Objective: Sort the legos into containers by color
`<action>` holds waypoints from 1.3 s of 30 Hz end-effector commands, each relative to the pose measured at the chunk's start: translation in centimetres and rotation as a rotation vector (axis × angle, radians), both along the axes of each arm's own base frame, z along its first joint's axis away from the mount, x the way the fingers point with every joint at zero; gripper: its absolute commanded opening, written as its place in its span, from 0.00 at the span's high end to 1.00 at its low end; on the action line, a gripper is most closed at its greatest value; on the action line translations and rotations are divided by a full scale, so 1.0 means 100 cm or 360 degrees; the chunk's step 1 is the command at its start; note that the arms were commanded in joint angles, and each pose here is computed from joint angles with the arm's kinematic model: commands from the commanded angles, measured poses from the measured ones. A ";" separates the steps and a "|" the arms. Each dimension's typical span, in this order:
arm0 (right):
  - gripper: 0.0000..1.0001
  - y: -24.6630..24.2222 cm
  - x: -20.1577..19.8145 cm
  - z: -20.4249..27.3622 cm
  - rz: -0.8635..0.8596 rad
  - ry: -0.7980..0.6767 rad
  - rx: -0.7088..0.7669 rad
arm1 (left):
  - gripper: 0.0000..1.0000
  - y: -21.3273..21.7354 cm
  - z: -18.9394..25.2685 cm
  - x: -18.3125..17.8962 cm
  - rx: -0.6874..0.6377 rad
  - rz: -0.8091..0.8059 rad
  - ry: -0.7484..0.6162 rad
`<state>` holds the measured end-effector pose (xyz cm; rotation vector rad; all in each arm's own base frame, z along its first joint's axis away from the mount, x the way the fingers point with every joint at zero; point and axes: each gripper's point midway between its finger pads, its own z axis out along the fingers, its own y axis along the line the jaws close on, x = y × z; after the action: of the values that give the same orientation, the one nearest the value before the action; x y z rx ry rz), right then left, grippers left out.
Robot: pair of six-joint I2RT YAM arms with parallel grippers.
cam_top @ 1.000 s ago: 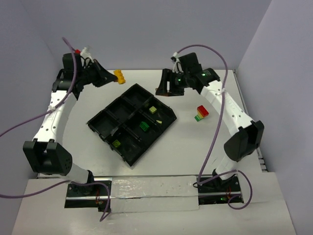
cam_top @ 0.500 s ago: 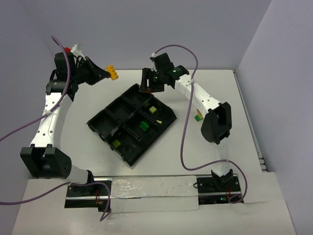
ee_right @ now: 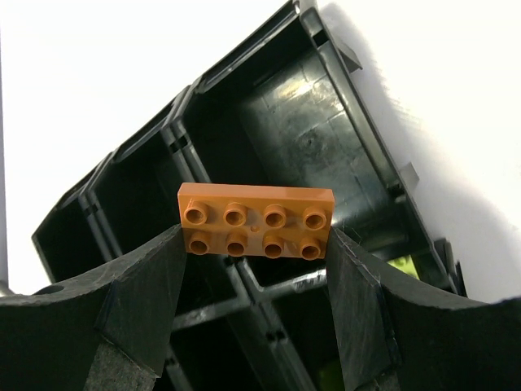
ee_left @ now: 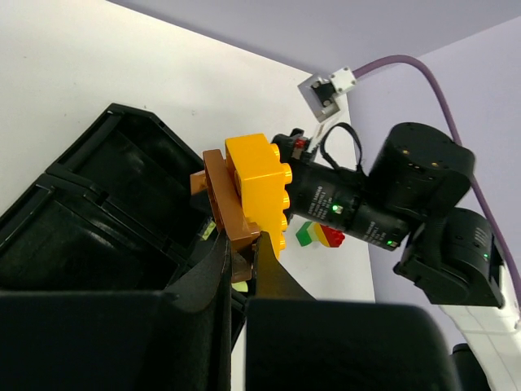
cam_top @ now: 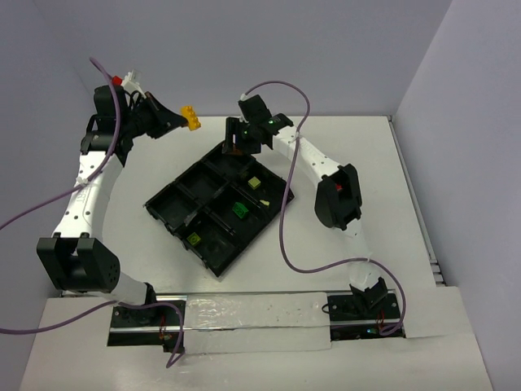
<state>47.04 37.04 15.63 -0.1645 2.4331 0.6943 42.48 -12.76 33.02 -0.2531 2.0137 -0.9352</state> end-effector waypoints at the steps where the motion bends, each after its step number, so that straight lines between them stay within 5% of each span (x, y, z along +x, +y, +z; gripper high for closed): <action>1: 0.51 0.012 0.014 0.022 -0.0009 -0.0120 0.0067 | 1.00 -0.001 0.007 0.004 0.0004 -0.0040 -0.0088; 22: 0.21 0.017 0.018 0.005 -0.0001 -0.0074 0.0062 | 1.00 -0.003 -0.004 0.002 -0.0012 -0.0053 -0.0086; 32: 0.19 0.019 0.016 0.023 0.0023 -0.0103 0.0105 | 1.00 -0.004 -0.008 0.003 -0.0007 -0.0065 -0.0075; 39: 0.19 0.004 -0.004 0.076 0.0129 -0.0197 0.0151 | 1.00 -0.011 -0.021 0.006 -0.0049 -0.0144 -0.0018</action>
<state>47.92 38.21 15.22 -0.1859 2.4222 0.7323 42.65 -13.32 30.66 -0.2370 2.0402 -0.9743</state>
